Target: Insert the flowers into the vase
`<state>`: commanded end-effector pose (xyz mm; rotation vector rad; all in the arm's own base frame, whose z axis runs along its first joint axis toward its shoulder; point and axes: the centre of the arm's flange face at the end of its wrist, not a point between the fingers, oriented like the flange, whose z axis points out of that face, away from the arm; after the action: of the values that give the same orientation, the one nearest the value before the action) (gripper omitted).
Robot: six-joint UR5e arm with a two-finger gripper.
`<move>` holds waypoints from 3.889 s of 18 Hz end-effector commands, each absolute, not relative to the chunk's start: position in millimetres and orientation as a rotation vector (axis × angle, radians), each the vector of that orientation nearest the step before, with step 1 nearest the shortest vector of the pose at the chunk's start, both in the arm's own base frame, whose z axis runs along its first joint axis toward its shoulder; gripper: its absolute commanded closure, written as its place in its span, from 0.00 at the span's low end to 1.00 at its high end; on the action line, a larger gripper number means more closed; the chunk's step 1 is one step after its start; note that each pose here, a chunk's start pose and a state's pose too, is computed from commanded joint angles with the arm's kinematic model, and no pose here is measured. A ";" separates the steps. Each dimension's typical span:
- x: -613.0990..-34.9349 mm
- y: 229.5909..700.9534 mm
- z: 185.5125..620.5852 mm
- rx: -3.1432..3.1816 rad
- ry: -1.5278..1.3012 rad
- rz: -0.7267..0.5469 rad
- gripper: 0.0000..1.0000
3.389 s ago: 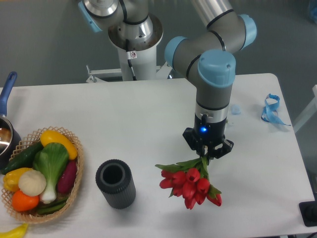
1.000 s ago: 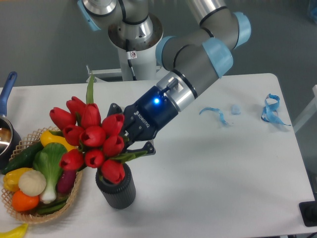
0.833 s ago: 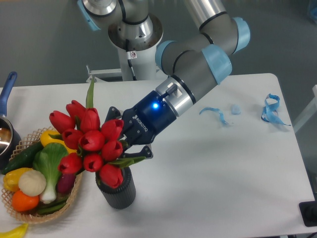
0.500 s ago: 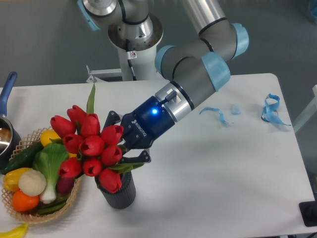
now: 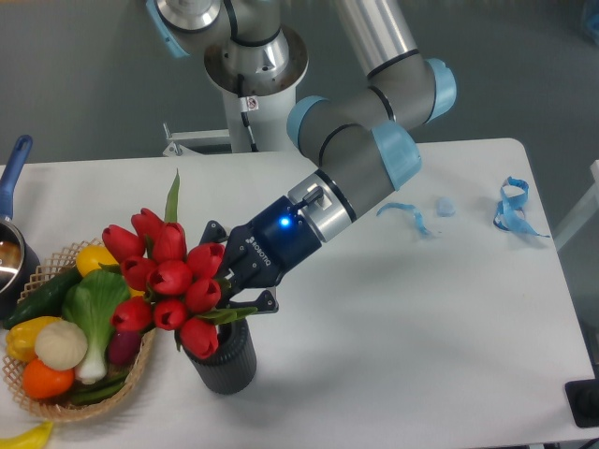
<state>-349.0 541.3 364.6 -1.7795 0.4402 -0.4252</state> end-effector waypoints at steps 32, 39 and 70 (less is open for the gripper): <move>-356.6 523.9 290.6 -1.811 0.408 -0.457 0.00; -363.1 512.2 327.0 -1.789 0.427 -0.389 0.00; -389.0 458.5 346.0 -2.109 0.248 -0.204 0.00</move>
<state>-389.0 458.5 346.0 -2.1090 0.2477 -0.2037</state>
